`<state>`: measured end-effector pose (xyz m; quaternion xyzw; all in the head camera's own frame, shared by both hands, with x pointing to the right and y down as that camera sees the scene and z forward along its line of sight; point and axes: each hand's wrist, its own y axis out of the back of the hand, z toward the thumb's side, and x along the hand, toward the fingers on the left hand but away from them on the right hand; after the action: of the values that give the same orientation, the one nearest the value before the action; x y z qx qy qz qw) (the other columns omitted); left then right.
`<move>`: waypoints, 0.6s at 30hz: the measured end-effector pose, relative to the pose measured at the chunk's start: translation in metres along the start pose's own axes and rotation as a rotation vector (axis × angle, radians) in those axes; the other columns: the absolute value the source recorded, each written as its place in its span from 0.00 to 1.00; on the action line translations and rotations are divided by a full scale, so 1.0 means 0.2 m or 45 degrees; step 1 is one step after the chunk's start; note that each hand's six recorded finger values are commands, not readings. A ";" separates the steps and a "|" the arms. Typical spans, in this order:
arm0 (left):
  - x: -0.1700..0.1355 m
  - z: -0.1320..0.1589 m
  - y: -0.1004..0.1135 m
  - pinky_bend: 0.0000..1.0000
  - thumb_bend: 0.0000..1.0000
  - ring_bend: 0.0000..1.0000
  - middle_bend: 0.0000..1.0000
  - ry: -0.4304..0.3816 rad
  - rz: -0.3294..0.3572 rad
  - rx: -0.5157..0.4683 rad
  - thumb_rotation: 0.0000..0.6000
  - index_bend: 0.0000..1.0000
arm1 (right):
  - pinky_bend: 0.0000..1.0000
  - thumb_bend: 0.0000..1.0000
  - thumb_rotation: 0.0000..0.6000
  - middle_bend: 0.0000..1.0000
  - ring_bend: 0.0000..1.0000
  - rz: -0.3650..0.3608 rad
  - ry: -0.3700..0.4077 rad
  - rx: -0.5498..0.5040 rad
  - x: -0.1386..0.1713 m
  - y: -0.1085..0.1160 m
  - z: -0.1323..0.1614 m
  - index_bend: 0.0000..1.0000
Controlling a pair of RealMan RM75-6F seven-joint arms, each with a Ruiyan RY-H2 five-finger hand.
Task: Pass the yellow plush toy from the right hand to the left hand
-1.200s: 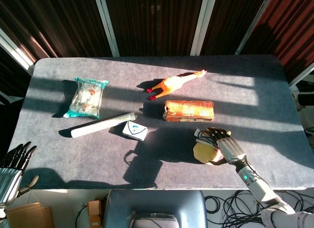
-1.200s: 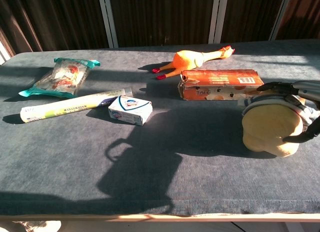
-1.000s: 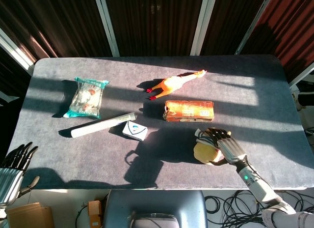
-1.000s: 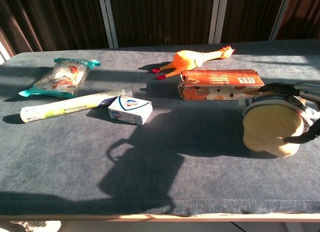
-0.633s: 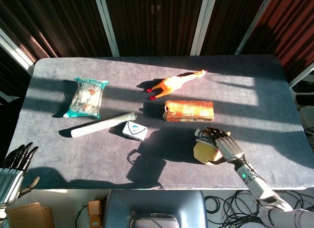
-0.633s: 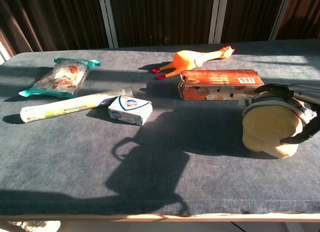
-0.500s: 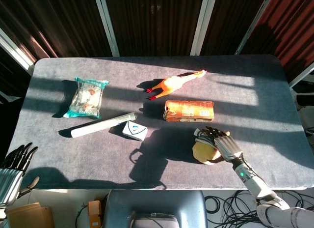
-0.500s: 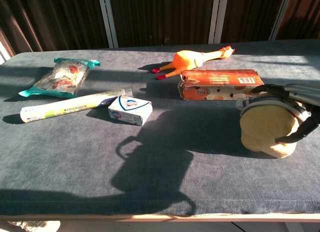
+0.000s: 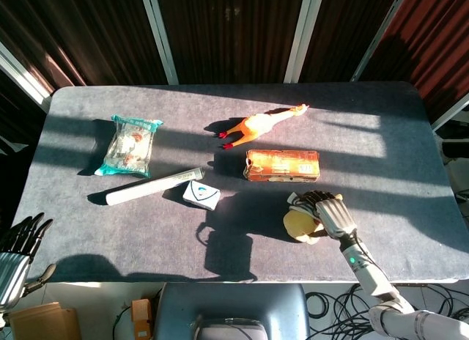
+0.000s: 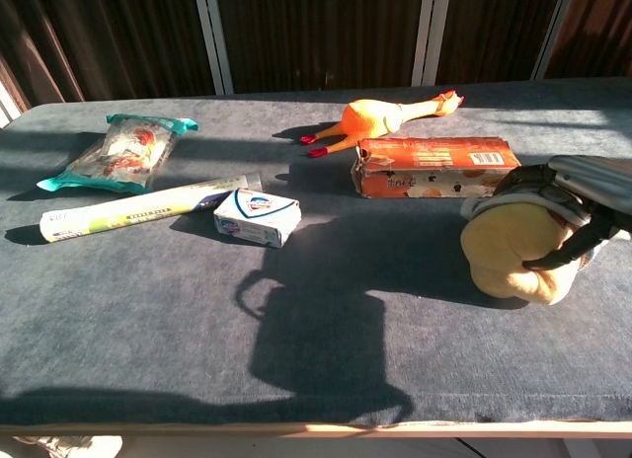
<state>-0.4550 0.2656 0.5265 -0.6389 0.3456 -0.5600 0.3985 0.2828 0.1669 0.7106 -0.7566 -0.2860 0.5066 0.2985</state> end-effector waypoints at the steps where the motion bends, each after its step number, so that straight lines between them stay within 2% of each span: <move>1: 0.00 0.00 0.00 0.15 0.28 0.00 0.00 0.000 0.001 0.001 1.00 0.10 | 1.00 0.26 1.00 0.61 0.74 -0.018 0.015 -0.031 -0.01 0.01 0.02 0.79; 6: 0.00 -0.01 0.00 0.15 0.28 0.00 0.00 0.005 0.000 -0.004 1.00 0.10 | 1.00 0.26 1.00 0.61 0.74 -0.062 0.104 -0.219 -0.07 0.04 0.15 0.79; 10: 0.00 -0.01 0.01 0.15 0.29 0.00 0.00 0.009 0.003 -0.011 1.00 0.10 | 1.00 0.26 1.00 0.61 0.74 -0.047 0.217 -0.365 -0.17 0.08 0.35 0.79; 13: 0.00 -0.02 0.01 0.15 0.29 0.00 0.00 0.010 0.003 -0.013 1.00 0.10 | 1.00 0.26 1.00 0.61 0.74 -0.063 0.279 -0.411 -0.23 0.10 0.49 0.79; 18: 0.01 -0.02 0.01 0.15 0.28 0.00 0.00 0.009 -0.003 -0.020 1.00 0.10 | 1.00 0.26 1.00 0.61 0.74 -0.070 0.348 -0.479 -0.28 0.07 0.68 0.79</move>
<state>-0.4583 0.2632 0.5259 -0.6403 0.3506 -0.5600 0.3917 0.1391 0.1372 0.6915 -0.8524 -0.3527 0.3288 0.2021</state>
